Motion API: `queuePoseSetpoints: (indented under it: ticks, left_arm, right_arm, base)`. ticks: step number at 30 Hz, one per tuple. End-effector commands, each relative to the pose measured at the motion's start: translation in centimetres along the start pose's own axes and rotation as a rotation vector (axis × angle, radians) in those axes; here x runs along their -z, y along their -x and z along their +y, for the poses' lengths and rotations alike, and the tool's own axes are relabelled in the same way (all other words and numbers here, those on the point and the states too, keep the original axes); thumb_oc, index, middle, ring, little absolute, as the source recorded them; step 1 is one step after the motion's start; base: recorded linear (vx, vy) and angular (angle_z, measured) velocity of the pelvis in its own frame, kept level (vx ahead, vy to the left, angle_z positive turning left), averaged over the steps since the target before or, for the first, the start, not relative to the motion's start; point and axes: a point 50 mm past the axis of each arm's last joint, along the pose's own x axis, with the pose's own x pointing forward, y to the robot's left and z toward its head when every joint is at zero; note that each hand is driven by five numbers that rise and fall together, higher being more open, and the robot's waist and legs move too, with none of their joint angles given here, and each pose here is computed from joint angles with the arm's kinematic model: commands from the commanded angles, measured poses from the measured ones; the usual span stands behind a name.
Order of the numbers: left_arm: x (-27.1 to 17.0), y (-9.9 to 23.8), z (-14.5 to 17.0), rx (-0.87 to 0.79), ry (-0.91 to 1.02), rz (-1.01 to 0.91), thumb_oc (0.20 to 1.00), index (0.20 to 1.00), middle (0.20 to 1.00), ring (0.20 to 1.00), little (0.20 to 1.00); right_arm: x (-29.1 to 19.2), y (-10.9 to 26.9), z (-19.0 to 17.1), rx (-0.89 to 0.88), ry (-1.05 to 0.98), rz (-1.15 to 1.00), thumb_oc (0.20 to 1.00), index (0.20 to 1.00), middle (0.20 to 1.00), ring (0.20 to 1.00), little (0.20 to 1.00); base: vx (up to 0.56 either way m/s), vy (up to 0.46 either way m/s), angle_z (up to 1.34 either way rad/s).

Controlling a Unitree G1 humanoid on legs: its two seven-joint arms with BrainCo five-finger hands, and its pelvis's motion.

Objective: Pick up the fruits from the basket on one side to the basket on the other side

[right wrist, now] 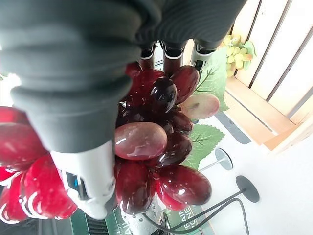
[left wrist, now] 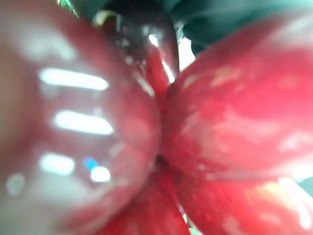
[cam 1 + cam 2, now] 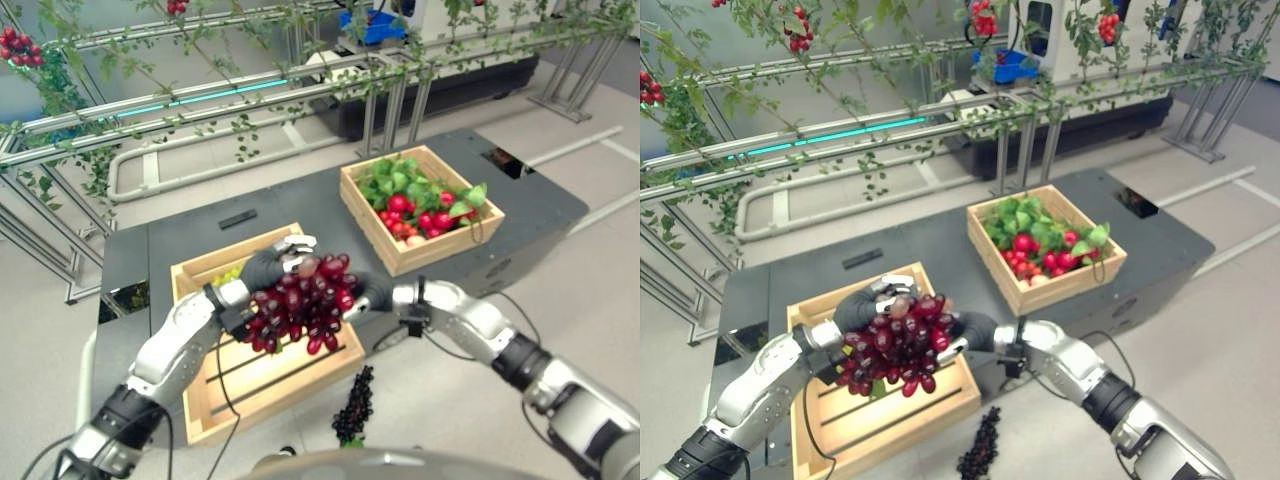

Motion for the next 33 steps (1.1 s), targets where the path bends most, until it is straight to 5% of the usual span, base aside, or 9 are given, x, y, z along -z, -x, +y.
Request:
queuePoseSetpoints:
  ticks: [1, 9, 10, 12, 13, 33]
  left_arm:
    - [-3.56, -1.53, -0.45, 0.064, -0.105, -0.187, 0.200, 0.200, 0.200, 0.200, 0.200]
    - [-3.53, -1.63, -0.55, 0.053, -0.098, -0.205, 0.200, 0.200, 0.200, 0.200, 0.200]
    - [-3.45, -1.65, -0.59, 0.054, -0.094, -0.204, 0.200, 0.200, 0.200, 0.200, 0.200]
    - [-3.48, -1.67, -0.60, 0.055, -0.093, -0.206, 0.200, 0.200, 0.200, 0.200, 0.200]
    - [-3.54, -1.72, -0.57, 0.053, -0.095, -0.209, 0.200, 0.200, 0.200, 0.200, 0.200]
    - [-3.23, -1.58, -0.51, 0.047, -0.081, -0.203, 0.200, 0.200, 0.200, 0.200, 0.200]
  right_arm:
    - [-3.53, -2.37, 1.89, -0.145, 0.041, -0.151, 1.000, 1.000, 1.000, 1.000, 1.000]
    - [-3.42, -3.03, 2.35, -0.162, 0.013, -0.174, 1.000, 1.000, 1.000, 1.000, 1.000]
    - [-3.40, -3.11, 2.49, -0.172, 0.009, -0.173, 0.834, 0.834, 0.834, 0.834, 0.834]
    - [-3.47, -3.12, 2.54, -0.173, 0.008, -0.176, 0.282, 0.282, 0.282, 0.282, 0.282]
    - [-3.39, -3.15, 2.49, -0.168, -0.005, -0.183, 0.200, 0.200, 0.200, 0.200, 0.200]
    - [-2.69, -3.01, 2.47, -0.161, -0.031, -0.176, 0.200, 0.200, 0.200, 0.200, 0.200]
  base:
    - [0.00, 0.000, 0.00]
    - [0.00, 0.000, 0.00]
    - [0.00, 0.000, 0.00]
    - [0.00, 0.000, 0.00]
    - [0.00, 0.000, 0.00]
    - [0.00, 0.000, 0.00]
